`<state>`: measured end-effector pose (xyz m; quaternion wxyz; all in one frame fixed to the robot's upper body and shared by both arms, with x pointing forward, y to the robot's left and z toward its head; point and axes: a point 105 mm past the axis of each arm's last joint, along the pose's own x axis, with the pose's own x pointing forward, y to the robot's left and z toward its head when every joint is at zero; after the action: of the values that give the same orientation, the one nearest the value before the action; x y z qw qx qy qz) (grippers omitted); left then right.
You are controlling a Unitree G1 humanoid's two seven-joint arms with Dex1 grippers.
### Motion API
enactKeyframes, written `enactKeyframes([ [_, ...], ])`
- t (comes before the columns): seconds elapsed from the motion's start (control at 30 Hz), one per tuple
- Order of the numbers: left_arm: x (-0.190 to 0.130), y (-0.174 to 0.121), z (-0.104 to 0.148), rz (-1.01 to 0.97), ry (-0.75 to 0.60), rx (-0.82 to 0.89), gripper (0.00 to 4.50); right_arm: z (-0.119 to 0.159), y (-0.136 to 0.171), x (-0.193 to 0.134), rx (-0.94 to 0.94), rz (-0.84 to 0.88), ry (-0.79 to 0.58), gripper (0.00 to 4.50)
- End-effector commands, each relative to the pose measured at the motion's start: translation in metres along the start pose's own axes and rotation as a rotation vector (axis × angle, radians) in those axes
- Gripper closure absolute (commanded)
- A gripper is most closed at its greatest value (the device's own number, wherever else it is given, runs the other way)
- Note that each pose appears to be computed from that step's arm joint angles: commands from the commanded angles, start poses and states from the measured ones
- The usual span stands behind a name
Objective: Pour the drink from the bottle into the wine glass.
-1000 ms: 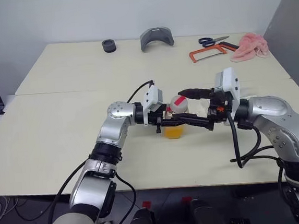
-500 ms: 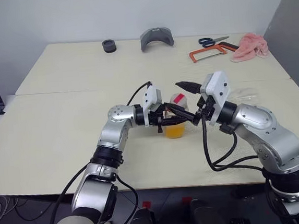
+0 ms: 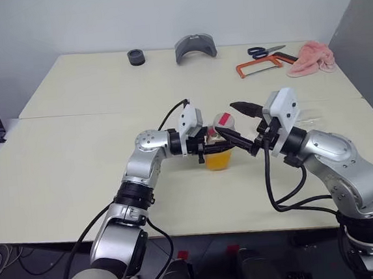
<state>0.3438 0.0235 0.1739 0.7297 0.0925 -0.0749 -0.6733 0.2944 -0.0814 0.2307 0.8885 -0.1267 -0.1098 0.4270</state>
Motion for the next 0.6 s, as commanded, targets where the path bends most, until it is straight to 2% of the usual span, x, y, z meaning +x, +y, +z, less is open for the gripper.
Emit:
enactKeyframes([
  [0.03,-0.002,0.002,0.015,0.011,-0.053,0.043,2.86,0.012,-0.007,-0.009,-0.029,-0.043,-0.026,0.97],
  [0.27,-0.002,0.006,0.018,0.041,-0.07,0.051,2.86,0.005,-0.002,-0.016,-0.024,-0.006,0.023,0.97],
  [0.47,-0.002,0.007,0.019,0.046,-0.074,0.053,2.86,0.001,-0.01,-0.026,-0.025,-0.027,0.054,0.97],
  [0.6,-0.003,0.006,0.019,0.046,-0.075,0.051,2.86,0.012,0.002,-0.029,0.012,0.047,0.015,0.97],
])
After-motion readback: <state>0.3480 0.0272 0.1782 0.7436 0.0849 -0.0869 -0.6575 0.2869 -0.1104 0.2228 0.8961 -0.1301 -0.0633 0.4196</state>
